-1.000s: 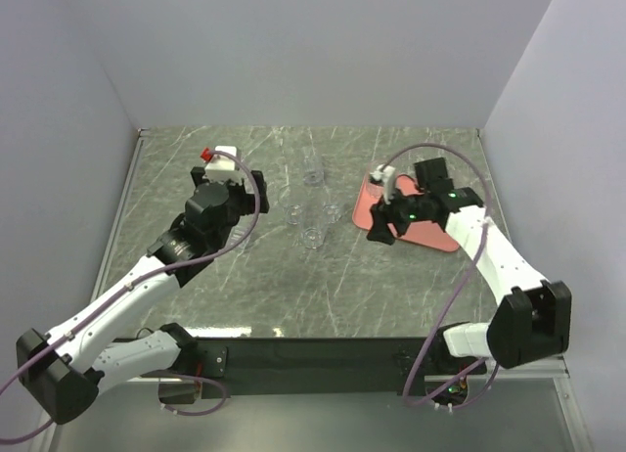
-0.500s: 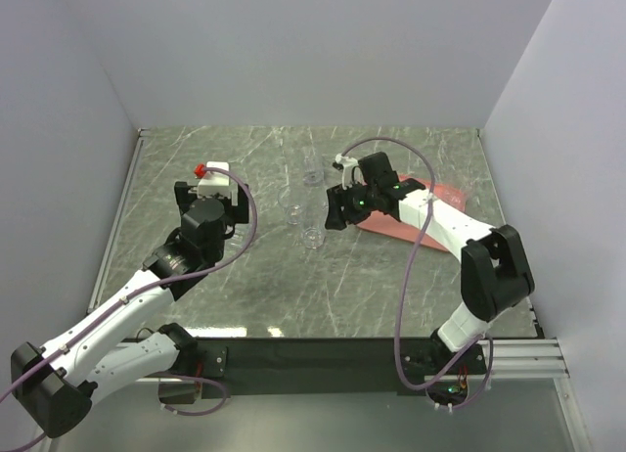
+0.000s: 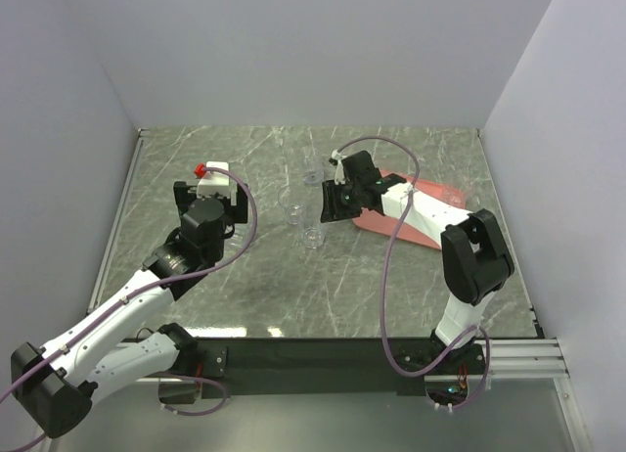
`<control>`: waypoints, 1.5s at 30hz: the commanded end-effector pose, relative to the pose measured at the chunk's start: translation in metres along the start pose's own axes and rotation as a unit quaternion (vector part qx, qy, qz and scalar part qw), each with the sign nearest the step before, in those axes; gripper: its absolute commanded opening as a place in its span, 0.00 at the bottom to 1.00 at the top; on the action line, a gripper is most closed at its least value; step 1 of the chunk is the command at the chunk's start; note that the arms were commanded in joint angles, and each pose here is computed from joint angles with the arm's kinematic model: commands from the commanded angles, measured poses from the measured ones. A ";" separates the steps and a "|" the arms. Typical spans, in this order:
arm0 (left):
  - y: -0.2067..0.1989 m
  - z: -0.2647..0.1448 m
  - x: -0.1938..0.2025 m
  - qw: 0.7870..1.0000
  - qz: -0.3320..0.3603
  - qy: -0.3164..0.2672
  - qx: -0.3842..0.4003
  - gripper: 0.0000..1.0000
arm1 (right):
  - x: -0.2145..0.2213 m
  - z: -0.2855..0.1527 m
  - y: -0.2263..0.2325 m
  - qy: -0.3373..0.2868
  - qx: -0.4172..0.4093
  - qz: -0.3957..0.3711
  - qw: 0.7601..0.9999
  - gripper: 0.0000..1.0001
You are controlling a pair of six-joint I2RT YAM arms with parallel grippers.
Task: Place the glasses into the tray
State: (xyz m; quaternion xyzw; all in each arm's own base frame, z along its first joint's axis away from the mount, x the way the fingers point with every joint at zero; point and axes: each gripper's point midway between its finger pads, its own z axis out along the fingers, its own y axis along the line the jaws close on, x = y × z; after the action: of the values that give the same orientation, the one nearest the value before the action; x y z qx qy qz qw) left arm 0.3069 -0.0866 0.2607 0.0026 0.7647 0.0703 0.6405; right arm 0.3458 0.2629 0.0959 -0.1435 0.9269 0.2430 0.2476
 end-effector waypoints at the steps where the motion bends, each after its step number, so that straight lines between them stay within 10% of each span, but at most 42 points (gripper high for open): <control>1: 0.002 -0.002 -0.009 1.000 -0.009 -0.012 0.004 0.99 | -0.010 0.003 0.002 -0.016 0.021 -0.002 1.000 0.50; 29: 0.003 -0.004 -0.010 1.000 -0.012 -0.016 0.005 0.98 | 0.015 -0.013 -0.005 0.000 0.015 -0.147 0.989 0.00; 35: 0.003 -0.005 -0.012 1.000 -0.014 -0.018 0.007 0.98 | 0.033 -0.046 0.005 0.019 -0.048 -0.266 0.963 0.00; 45: 0.003 -0.006 -0.012 1.000 -0.017 -0.019 0.010 0.98 | 0.028 -0.094 -0.028 -0.017 -0.076 -0.239 0.968 0.00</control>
State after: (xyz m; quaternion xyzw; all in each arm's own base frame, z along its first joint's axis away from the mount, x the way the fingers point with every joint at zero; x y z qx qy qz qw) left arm 0.3052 -0.0865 0.2653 0.0018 0.7612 0.0616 0.6456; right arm 0.2934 0.1987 0.1206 -0.3707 0.8565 0.2291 0.2765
